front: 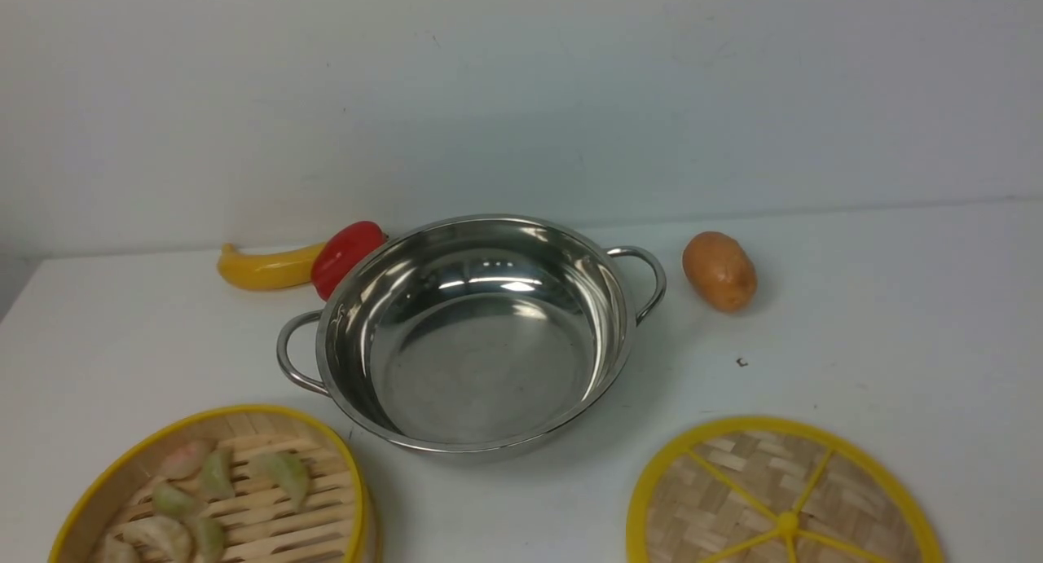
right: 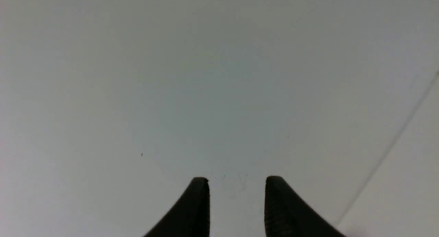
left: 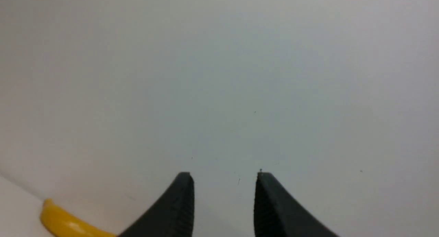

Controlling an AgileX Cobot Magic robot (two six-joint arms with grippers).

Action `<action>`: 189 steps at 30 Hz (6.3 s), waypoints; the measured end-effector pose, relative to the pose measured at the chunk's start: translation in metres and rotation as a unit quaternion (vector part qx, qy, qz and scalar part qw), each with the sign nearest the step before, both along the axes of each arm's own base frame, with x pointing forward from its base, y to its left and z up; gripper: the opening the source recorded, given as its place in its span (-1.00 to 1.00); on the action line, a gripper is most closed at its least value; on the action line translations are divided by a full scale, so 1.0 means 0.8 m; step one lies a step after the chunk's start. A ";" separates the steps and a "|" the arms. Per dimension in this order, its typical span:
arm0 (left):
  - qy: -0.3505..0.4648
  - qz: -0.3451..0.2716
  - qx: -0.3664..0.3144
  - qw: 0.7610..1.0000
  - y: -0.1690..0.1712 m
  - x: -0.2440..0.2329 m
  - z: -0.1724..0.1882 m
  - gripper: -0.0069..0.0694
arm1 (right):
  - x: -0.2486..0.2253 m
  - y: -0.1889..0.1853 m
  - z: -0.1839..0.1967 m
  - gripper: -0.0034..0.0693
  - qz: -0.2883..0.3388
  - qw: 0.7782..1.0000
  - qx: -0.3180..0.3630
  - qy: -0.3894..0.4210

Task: Place the steamer in the pot on the white table, and put the lid on the steamer.
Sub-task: 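Grasp the rim of the steamer basket holding the buns with the left gripper, then place the bamboo steamer basket with dumplings into the steel pot with the left gripper, then move the gripper down to the bamboo steamer lid and grasp its center knob, then place the bamboo steamer lid onto the steamer basket in the pot with the right gripper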

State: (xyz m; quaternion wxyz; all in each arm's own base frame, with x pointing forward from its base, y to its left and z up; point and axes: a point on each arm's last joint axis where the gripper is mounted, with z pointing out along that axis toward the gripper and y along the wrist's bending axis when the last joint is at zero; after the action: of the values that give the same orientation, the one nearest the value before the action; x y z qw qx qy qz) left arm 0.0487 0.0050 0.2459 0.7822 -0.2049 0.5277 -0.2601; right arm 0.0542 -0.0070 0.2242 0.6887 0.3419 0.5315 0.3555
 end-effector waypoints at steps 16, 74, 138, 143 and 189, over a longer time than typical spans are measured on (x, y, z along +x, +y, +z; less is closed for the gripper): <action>0.635 0.235 0.209 0.705 0.069 0.035 0.109 -0.19 | 0.078 0.052 0.079 -0.24 0.268 0.808 -0.396 0.344; 0.701 -0.055 0.141 0.696 0.141 0.235 0.041 -0.74 | 0.246 0.152 0.004 -0.24 0.487 0.563 -0.447 0.496; 0.649 -0.275 0.331 0.627 -0.092 0.529 -0.080 -0.74 | 0.216 0.172 0.064 -0.52 0.409 0.510 -0.524 0.546; 0.653 -0.279 0.329 0.622 -0.093 0.531 -0.091 -0.70 | 0.216 0.172 0.064 -0.52 0.408 0.510 -0.524 0.547; 0.411 0.005 0.371 0.833 0.024 0.179 0.259 -0.83 | 0.428 0.384 0.087 -0.52 0.433 0.575 -0.598 0.353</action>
State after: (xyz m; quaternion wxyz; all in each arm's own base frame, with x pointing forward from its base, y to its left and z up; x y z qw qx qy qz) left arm 0.1920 0.0245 0.4535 0.5119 0.0104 0.8564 0.0672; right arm 0.3964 0.3004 0.2939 0.2590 -0.3201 0.9090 0.0645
